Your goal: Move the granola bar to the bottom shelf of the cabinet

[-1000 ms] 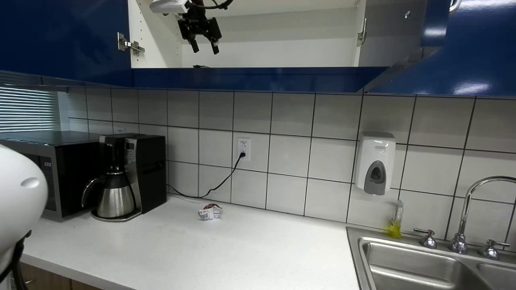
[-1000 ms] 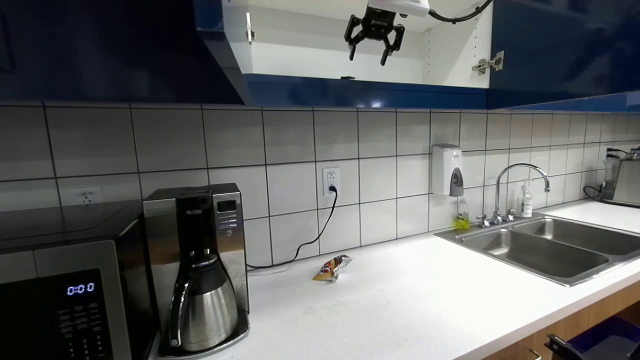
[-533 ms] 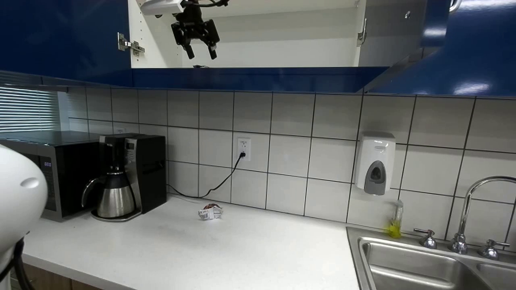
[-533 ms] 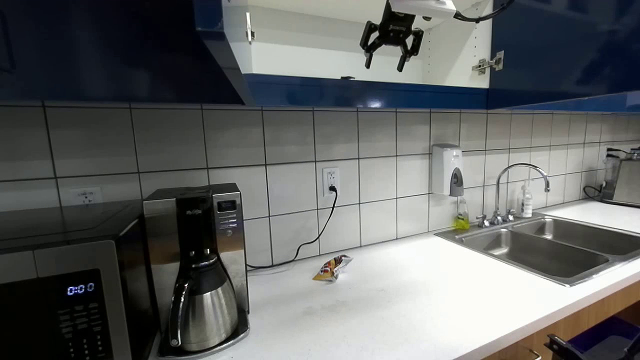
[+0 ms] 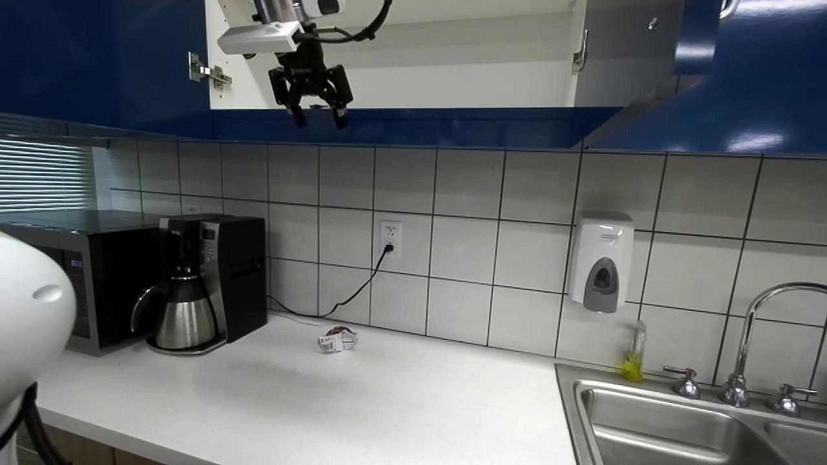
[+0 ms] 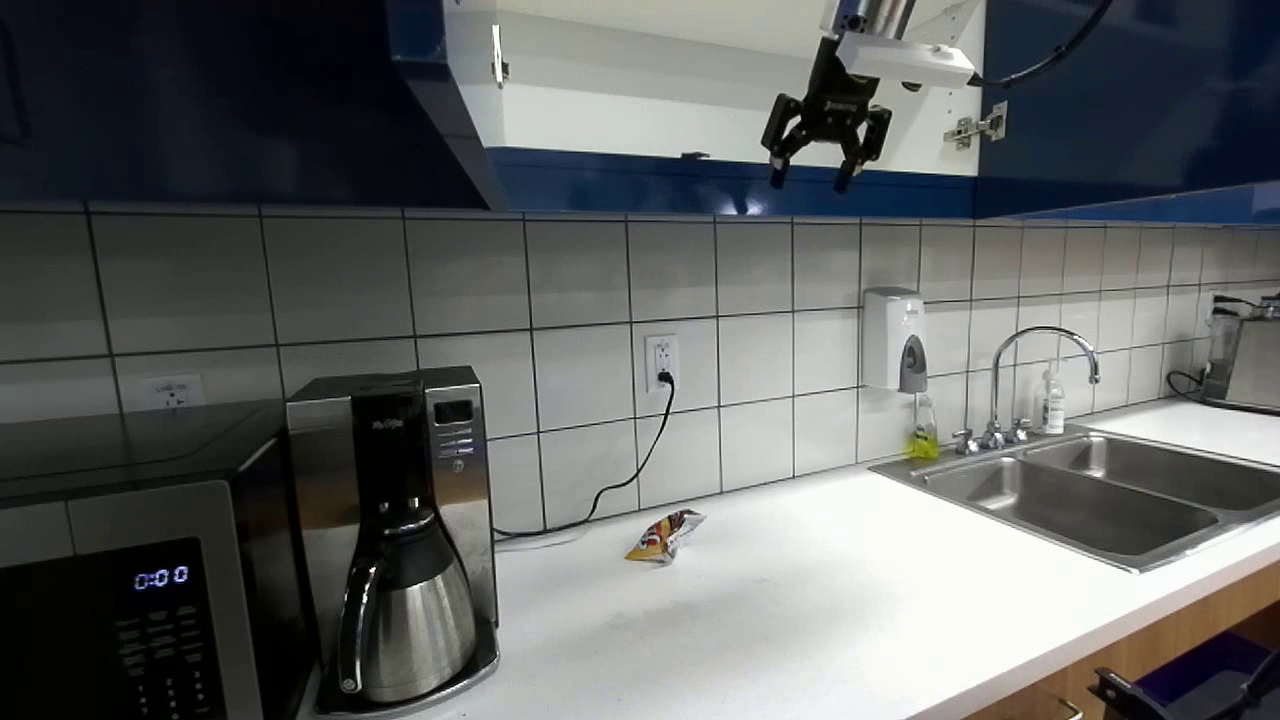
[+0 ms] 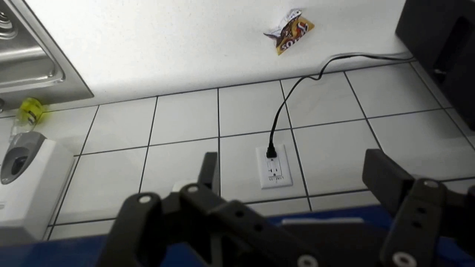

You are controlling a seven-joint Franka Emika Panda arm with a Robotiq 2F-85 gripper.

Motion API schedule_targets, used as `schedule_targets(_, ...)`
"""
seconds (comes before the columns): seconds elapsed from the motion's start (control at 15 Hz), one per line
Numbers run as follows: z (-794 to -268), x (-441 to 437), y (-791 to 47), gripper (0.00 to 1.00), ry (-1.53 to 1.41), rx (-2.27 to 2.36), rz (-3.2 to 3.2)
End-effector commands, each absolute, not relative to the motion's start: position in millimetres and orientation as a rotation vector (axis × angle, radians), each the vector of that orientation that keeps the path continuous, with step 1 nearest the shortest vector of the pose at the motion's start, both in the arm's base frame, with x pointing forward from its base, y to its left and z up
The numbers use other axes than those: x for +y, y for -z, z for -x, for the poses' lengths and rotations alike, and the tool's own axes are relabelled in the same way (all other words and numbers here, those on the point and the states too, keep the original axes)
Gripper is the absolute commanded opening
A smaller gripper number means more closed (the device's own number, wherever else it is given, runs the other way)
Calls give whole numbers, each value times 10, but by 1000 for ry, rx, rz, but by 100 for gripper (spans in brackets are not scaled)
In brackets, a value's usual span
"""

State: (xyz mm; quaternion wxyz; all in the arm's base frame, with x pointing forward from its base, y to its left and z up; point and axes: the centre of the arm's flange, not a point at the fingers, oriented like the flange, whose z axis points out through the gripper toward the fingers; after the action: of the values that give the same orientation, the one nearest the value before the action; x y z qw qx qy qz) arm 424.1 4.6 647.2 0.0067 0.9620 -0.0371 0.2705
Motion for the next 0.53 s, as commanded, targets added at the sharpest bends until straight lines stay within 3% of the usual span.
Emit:
schedule_targets(0.0, -3926, -62, -6032, 100, -818, -62, -3039)
schedule_targets(0.47, -3677, -51, -5074, 100, -570, -44, -3079)
